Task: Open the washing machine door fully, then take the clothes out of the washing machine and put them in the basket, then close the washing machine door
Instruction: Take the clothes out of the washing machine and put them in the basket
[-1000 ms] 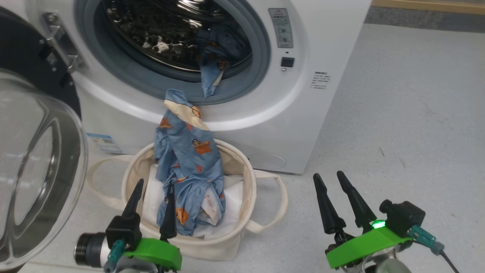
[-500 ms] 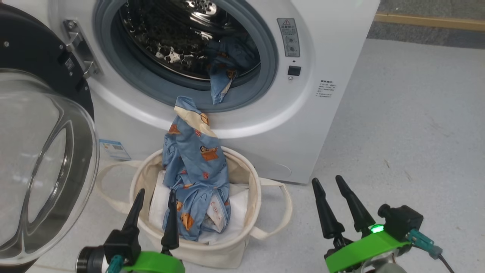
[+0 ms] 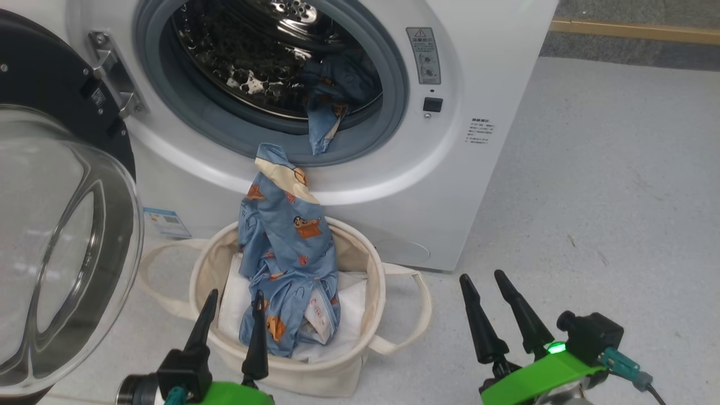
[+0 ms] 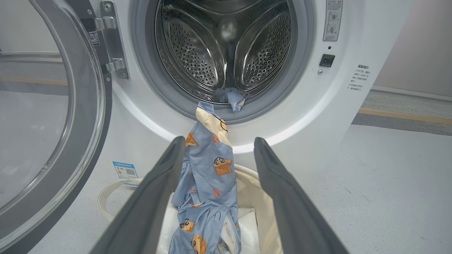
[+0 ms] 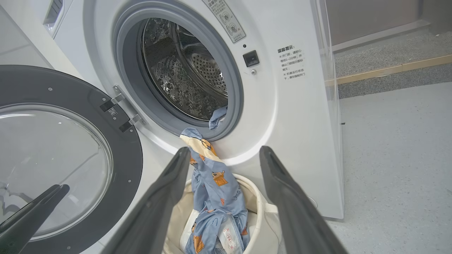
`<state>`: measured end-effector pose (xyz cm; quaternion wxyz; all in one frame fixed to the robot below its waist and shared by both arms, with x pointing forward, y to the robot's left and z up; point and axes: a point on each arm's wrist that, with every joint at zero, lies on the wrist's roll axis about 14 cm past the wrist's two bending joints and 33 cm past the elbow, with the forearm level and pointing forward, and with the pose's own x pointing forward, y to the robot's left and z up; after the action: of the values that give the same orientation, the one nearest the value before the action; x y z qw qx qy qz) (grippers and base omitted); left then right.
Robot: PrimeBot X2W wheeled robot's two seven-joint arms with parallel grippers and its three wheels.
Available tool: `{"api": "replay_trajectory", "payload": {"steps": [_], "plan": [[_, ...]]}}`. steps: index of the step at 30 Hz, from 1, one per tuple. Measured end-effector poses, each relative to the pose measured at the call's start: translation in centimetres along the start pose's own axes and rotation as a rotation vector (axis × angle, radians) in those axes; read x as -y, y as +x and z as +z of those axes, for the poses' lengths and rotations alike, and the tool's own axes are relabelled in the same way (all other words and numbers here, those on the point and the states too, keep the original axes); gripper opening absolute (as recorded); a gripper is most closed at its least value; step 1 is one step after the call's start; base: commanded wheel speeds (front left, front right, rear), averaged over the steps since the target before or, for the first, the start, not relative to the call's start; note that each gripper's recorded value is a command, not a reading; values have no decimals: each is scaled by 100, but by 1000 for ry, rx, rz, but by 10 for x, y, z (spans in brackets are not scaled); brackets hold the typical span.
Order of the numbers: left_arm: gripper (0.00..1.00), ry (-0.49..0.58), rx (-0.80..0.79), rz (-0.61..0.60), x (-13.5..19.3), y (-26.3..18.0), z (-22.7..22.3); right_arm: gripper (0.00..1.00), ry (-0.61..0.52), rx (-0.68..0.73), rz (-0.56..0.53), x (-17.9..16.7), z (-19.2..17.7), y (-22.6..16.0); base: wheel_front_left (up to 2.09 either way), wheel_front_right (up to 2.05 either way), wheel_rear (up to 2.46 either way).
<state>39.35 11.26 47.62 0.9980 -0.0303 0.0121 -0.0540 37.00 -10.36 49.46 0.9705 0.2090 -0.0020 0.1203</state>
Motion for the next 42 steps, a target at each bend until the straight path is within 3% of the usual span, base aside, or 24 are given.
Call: {"api": "replay_trajectory", "payload": {"steps": [23,36,42], "plan": [[100,7,-86,20,0,18,-31,100,13,-37,-30,13,-13,11,0,0,0],[100,55,-183,-30,12,100,-79,100,18,-59,-68,43,-28,51,0,0,0],[100,31,-234,-38,18,139,-105,100,19,-80,-113,64,-39,58,0,0,0]]}}
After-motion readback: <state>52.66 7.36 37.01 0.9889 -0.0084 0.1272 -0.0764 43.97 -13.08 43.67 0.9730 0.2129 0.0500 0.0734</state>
